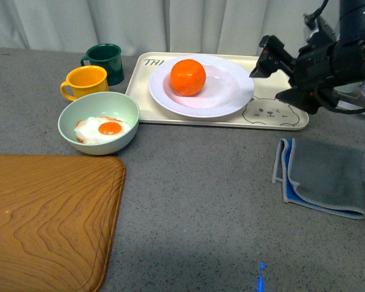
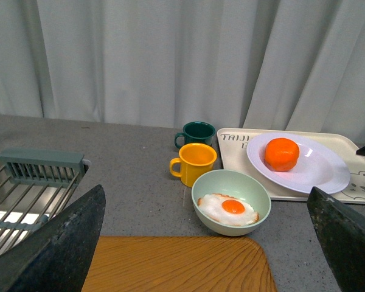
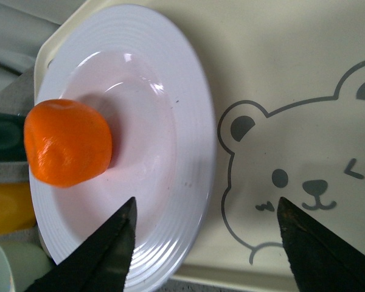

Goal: Place orange and plate with both arms

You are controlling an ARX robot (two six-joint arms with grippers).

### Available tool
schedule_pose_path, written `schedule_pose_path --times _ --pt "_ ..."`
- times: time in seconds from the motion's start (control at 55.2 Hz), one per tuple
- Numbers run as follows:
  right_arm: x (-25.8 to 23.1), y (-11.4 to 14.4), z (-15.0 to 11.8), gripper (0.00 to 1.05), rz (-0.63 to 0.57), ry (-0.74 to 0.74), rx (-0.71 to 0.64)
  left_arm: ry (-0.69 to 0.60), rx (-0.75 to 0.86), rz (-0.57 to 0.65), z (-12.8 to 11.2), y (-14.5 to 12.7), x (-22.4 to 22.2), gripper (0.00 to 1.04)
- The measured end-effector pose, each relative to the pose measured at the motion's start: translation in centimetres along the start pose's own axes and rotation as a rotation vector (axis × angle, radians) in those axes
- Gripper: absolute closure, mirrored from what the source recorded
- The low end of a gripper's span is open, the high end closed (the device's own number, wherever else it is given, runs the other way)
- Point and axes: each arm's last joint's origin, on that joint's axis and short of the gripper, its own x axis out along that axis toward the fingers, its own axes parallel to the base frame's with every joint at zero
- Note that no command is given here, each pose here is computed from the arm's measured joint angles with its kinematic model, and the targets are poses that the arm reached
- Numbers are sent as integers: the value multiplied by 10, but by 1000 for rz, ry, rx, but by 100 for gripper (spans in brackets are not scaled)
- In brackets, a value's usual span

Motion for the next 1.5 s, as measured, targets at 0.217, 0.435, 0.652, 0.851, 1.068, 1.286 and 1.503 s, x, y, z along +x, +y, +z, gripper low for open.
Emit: schedule_pose_path --times 0.217,0.435,0.652,0.851,1.068,1.286,1.503 --pt "-69 6 -12 42 -188 -639 -438 0 0 2 0 0 0 7" --pt "-144 2 -42 78 -213 -827 -581 1 0 2 0 0 0 7" --pt "-187 -11 -80 104 -232 -785 -603 1 0 2 0 0 0 7" --pt "-220 -13 -95 104 -223 -778 -607 1 0 2 0 0 0 7" --pt "-247 -18 -114 104 -235 -789 -602 1 0 2 0 0 0 7" --pt "-265 -19 -133 104 -233 -788 -603 1 0 2 0 0 0 7" --pt "-277 -19 -145 104 -232 -791 -603 1 0 2 0 0 0 7"
